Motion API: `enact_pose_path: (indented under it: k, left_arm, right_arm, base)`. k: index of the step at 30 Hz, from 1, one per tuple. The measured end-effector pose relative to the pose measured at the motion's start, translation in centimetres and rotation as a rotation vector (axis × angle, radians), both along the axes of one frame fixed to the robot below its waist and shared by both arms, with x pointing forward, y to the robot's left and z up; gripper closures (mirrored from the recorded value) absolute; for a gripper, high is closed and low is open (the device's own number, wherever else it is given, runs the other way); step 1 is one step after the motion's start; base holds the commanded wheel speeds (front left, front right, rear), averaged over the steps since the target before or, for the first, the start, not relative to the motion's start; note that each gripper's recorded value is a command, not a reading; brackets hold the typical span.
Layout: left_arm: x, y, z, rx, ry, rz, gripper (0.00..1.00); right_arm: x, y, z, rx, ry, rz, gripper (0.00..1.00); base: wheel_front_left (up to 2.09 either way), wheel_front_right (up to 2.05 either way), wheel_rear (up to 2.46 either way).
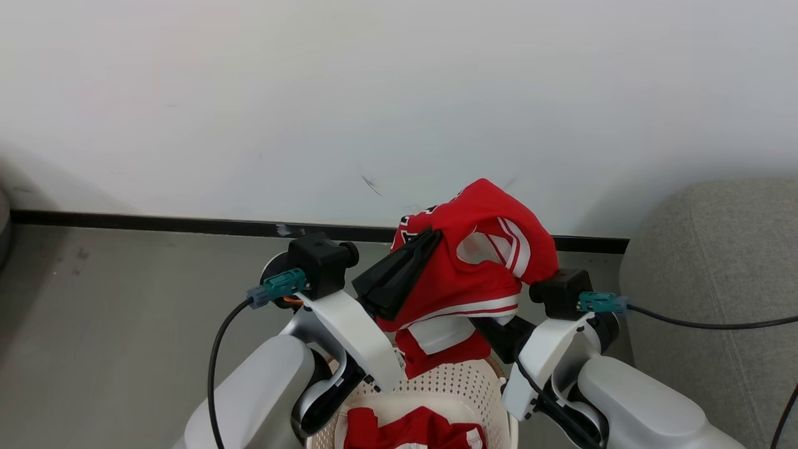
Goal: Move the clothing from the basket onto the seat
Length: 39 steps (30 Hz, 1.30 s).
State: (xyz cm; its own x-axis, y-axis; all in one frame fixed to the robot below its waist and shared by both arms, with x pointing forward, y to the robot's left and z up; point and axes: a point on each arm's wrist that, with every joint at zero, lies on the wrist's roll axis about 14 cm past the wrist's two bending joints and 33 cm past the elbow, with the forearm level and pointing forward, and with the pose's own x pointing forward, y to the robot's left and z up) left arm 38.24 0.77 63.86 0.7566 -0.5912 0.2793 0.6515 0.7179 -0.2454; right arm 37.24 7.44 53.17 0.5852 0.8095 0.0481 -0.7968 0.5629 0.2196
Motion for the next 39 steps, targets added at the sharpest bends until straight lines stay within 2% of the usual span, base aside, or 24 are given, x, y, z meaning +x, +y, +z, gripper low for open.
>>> enact_pose_path:
  k: [7,16,17,18,19,20,21,22,39]
  left_arm:
    - [0.2,0.7,-2.3,0.022,0.069,0.017,1.0]
    - [0.0,-0.3,-2.6,0.025,0.076,-0.011,1.0]
    - [-0.1,-0.4,-2.7,0.024,0.08,-0.014,0.96]
    - [-0.1,-0.5,-3.0,0.024,0.086,-0.016,0.89]
    - [-0.2,-0.7,-3.1,0.025,0.09,-0.021,0.68]
    - [-0.3,-0.8,-3.2,0.022,0.093,-0.026,0.59]
    - [-0.3,-0.9,-3.2,0.017,0.096,-0.03,0.25]
    - [-0.4,-1.1,-3.1,0.017,0.096,-0.034,0.0]
    - [-1.0,-2.9,-4.8,0.049,0.125,-0.1,0.0]
  right_arm:
    - [0.6,-0.9,1.0,0.023,-0.019,-0.027,1.0]
    - [1.9,-3.4,2.8,0.045,-0.074,-0.096,1.0]
    - [1.9,-3.6,2.8,0.042,-0.077,-0.101,1.0]
    - [1.9,-4.0,2.7,0.04,-0.077,-0.107,1.0]
    - [2.0,-4.4,2.7,0.042,-0.076,-0.119,1.0]
    - [2.0,-4.8,2.6,0.044,-0.074,-0.129,1.0]
    - [2.1,-5.2,2.7,0.047,-0.073,-0.142,1.0]
    - [2.3,-5.6,2.8,0.052,-0.074,-0.156,1.0]
    - [3.5,-13.0,4.7,0.083,-0.14,-0.359,1.0]
  base:
    - [0.0,0.0,0.0]
    - [0.0,0.0,0.0]
    - [0.0,0.0,0.0]
    - [0.0,0.0,0.0]
    - [0.0,0.0,0.0]
    - [0.0,0.0,0.0]
    - [0.0,0.0,0.0]
    - [0.0,0.0,0.0]
    - [0.0,0.0,0.0]
